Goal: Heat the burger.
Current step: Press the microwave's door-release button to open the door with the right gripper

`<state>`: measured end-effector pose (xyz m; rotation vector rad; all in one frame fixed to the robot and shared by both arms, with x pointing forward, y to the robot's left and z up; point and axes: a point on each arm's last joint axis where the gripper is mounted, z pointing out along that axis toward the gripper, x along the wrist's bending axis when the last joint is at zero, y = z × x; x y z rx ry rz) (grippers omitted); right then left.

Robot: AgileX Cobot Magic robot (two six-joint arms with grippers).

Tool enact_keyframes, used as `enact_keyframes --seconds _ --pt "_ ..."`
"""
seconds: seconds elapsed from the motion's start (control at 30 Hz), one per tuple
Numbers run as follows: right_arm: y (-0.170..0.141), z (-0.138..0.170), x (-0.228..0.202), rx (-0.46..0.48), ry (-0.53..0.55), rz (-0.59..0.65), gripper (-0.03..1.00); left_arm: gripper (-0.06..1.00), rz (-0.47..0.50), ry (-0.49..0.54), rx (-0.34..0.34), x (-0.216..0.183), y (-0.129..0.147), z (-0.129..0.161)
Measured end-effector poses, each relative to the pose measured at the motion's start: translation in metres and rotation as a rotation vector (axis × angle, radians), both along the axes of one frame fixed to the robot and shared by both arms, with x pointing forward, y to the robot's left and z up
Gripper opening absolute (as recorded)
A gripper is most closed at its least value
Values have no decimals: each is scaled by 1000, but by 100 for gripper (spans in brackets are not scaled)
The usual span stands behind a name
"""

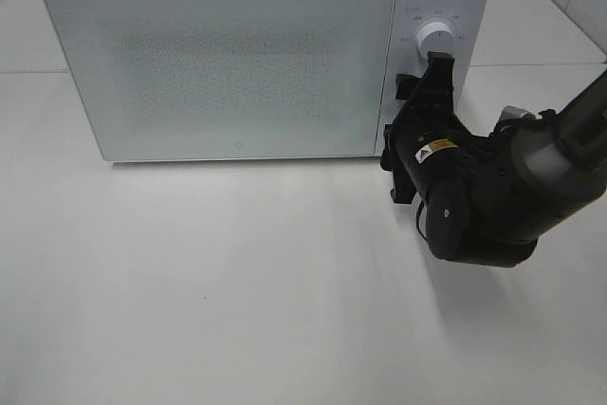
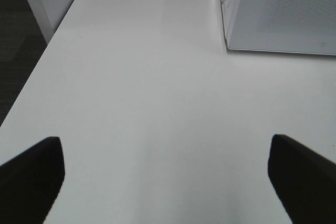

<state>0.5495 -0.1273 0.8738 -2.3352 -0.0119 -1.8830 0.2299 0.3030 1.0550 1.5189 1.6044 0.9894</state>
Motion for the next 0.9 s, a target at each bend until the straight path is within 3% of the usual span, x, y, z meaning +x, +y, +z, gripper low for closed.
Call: enact_keyframes --seconds 0.13,0.67,0.9 --pt "-2 -2 -3 -23 4 12 77 97 0 0 0 0 0 0" --pt "-10 11 -37 -99 10 62 77 97 0 0 0 0 0 0" --pt "-13 55 -60 -240 -120 156 77 97 0 0 0 0 0 0"
